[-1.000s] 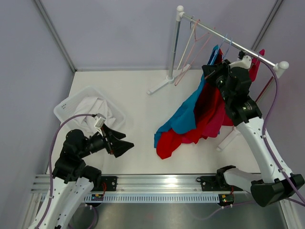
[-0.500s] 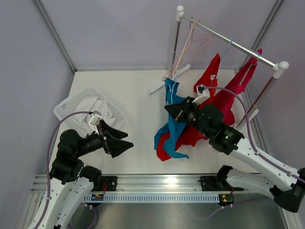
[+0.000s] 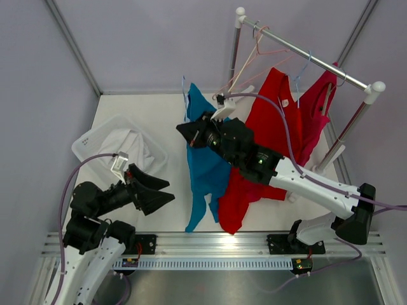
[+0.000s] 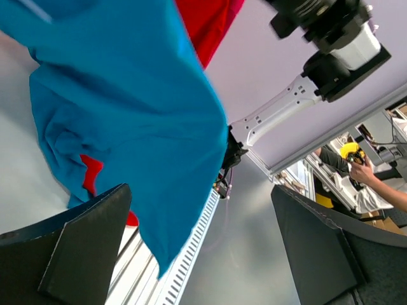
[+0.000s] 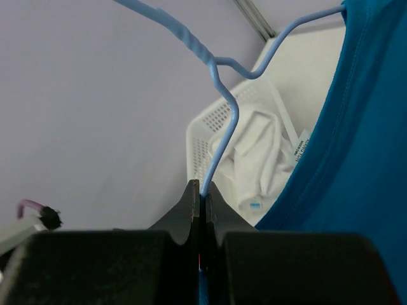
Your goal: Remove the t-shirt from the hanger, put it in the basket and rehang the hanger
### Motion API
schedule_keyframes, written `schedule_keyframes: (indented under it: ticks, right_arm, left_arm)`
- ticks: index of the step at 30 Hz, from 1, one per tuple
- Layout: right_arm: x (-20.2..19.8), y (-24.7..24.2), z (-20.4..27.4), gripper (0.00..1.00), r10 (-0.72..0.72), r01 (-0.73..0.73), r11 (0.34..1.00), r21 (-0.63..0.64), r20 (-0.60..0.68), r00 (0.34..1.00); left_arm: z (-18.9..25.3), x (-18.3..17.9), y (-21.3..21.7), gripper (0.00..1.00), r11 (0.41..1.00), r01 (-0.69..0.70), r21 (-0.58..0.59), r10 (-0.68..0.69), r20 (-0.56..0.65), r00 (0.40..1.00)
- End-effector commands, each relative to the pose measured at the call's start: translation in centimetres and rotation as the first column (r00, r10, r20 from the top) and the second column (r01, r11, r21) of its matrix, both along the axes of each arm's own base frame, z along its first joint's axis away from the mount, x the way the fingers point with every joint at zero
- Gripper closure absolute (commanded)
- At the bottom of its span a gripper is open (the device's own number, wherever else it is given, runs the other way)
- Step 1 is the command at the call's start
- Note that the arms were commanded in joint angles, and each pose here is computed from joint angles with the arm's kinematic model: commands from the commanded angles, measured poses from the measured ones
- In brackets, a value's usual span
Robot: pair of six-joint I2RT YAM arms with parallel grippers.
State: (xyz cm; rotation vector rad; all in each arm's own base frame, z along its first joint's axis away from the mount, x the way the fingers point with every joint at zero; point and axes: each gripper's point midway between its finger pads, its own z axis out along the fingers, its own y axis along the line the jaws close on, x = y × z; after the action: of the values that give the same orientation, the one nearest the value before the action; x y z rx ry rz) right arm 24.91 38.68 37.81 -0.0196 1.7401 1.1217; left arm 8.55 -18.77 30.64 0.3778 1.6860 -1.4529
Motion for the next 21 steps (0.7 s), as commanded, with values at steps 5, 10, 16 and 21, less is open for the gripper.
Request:
schedule_keyframes:
  ticks: [5,10,16,21]
  right_arm:
    - [0.7,1.4,10.1,1.00,-0.024,-0.007,0.979,0.203,0.146,0.989]
    - [1.5,2.4,10.0,1.00,-0.035,0.007,0.982,0.186,0.143,0.989]
    - [1.7,3.6,8.4,1.00,-0.005,-0.013,0.987,0.159,0.113,0.994]
    - [1.6,2.7,8.7,1.00,-0.027,0.006,0.989,0.150,0.136,0.990]
  left_arm:
    - [-0.6,3.3,-0.4,0.01,0.996,-0.078,0.040,0.079,-0.021,0.997]
    - [0.2,2.5,-1.1,0.01,0.999,-0.035,0.031,0.035,0.013,0.999]
    - [0.0,2.4,-3.0,0.03,0.999,0.016,0.044,-0.016,-0.001,1.000]
    - [-1.2,2.4,-4.4,0.46,0.995,0.031,0.091,-0.030,-0.014,0.999]
